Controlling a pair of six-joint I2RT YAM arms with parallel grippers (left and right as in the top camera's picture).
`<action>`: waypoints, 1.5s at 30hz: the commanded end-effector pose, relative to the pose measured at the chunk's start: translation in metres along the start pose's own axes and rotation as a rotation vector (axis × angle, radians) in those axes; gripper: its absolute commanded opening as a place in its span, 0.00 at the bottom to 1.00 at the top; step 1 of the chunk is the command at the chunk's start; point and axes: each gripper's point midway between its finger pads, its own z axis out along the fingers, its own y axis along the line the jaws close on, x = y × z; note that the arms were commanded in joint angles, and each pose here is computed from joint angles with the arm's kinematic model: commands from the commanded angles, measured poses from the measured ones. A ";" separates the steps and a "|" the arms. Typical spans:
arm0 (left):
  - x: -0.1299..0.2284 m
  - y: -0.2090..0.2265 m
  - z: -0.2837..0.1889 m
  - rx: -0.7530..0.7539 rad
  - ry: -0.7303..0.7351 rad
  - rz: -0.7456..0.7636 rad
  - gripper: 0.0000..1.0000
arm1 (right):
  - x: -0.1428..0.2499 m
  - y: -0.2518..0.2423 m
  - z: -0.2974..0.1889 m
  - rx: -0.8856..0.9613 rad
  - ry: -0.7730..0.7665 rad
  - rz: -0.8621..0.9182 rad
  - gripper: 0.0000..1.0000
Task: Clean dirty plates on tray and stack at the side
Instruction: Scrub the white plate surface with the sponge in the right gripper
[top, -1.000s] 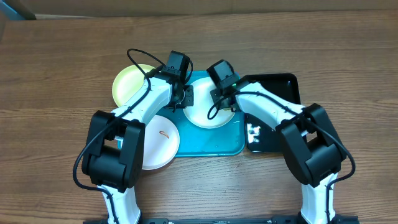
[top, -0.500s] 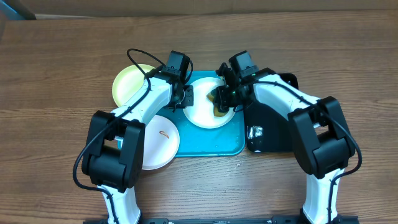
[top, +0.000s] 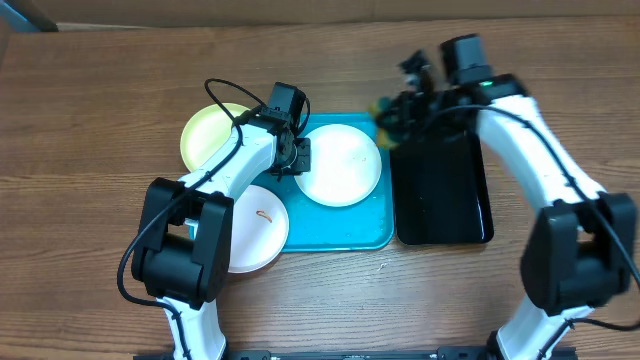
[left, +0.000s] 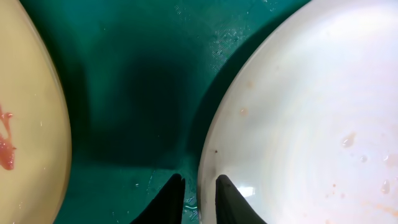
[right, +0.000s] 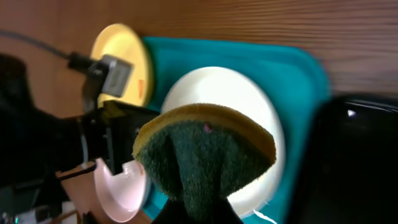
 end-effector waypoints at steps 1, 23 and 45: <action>0.004 0.001 0.004 -0.004 0.014 0.015 0.21 | 0.000 -0.015 -0.008 0.059 -0.004 0.028 0.04; 0.005 0.001 0.004 -0.004 0.018 0.015 0.04 | 0.042 -0.012 0.111 0.475 0.006 -0.297 0.31; 0.007 0.002 0.004 -0.008 0.028 0.014 0.04 | 0.069 -0.023 0.123 0.430 0.082 -0.220 0.45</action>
